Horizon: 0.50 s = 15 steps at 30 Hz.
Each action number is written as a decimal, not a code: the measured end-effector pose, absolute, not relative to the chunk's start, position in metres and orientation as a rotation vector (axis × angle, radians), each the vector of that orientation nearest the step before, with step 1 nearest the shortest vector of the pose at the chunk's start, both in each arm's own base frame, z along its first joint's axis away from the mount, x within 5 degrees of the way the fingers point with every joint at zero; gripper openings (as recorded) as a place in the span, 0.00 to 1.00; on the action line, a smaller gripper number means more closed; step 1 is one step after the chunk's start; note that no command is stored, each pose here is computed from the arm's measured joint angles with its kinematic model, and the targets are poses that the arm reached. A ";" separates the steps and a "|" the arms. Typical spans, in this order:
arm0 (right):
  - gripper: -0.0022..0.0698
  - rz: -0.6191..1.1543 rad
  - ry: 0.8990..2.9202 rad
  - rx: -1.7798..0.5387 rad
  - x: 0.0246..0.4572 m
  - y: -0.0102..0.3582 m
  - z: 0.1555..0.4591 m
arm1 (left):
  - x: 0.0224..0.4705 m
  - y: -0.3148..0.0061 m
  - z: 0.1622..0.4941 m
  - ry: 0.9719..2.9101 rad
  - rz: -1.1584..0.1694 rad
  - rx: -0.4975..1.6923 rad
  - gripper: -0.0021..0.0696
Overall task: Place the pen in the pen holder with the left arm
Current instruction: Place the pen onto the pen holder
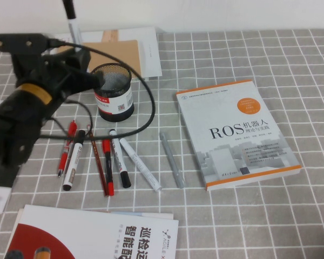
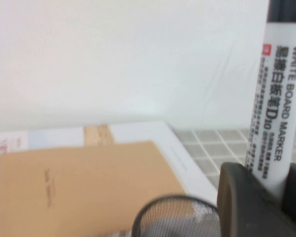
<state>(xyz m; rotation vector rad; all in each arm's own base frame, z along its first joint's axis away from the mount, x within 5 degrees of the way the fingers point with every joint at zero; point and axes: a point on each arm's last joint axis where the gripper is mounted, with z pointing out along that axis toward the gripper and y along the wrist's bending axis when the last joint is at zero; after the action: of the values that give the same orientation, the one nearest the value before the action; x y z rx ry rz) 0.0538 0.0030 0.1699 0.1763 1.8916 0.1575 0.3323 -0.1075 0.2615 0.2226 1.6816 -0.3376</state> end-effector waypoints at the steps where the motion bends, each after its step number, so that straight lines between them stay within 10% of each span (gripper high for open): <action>1: 0.01 0.158 1.892 0.176 0.054 0.003 0.170 | 0.337 -0.109 0.260 1.673 -0.340 0.222 0.18; 15: 0.01 0.158 1.892 0.176 0.054 0.003 0.170 | 0.401 -0.125 0.223 1.684 -0.340 0.219 0.18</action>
<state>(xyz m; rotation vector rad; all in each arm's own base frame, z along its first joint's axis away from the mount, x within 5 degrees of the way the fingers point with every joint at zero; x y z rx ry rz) 0.0538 0.0030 0.1699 0.1763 1.8916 0.1575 0.4006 -0.1247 0.2232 0.2188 1.6839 -0.3397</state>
